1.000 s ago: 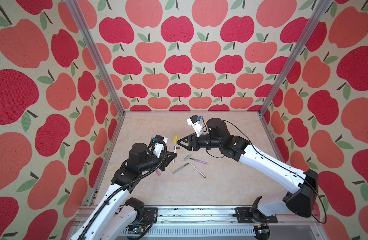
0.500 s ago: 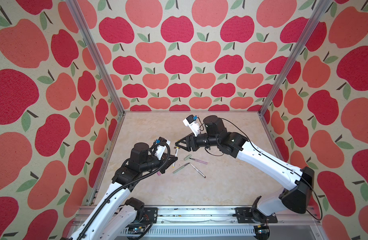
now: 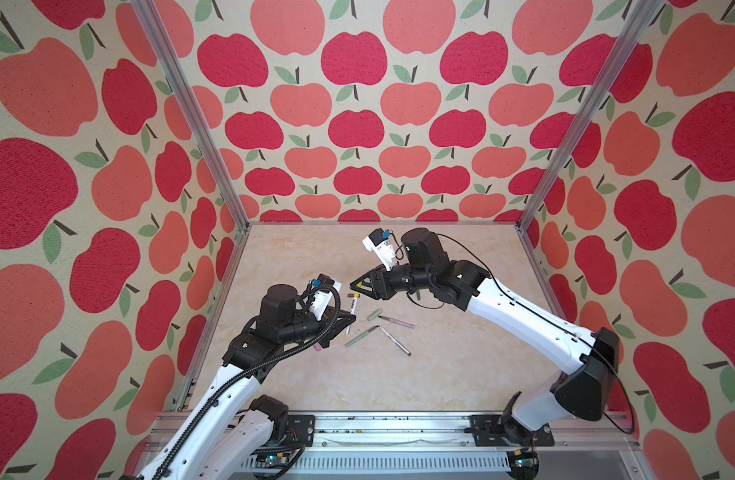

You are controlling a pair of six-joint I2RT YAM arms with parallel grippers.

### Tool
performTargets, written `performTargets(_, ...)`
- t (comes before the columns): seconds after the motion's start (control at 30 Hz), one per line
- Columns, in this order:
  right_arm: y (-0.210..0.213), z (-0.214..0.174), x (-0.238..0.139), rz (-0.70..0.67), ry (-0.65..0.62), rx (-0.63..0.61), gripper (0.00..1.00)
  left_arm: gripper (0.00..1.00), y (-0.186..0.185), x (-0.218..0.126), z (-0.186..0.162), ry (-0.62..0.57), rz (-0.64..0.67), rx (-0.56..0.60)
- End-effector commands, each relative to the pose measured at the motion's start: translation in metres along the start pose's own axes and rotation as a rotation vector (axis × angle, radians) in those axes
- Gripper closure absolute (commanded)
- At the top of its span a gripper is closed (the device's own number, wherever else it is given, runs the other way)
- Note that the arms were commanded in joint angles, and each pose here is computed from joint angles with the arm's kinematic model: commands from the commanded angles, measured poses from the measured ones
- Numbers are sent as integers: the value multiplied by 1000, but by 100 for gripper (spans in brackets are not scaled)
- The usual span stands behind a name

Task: Insert the pens into the pen caps

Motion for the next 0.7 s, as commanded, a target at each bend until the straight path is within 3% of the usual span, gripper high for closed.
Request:
performTargets(0.0, 1, 7, -1, -2, -1, -14, 64, 100, -6, -1, 5, -2, -33, 16)
performTargets(0.43, -6, 0, 12, 6, 59, 22, 94, 100, -6, 0, 16, -54, -12, 34)
performTargets(0.67, -10, -10, 17, 4, 102, 45, 99, 100, -8, 0, 38, -170, -12, 43)
Point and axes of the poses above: each gripper's point midway between its finger pads, its own x axis out along the fingers, its own y axis along the line the jaws close on, z = x × y, the point moved 7 cm from there along -x, back along the fingers, and after that the axes turned 5 degrees about -x, right-handed, at the moved point
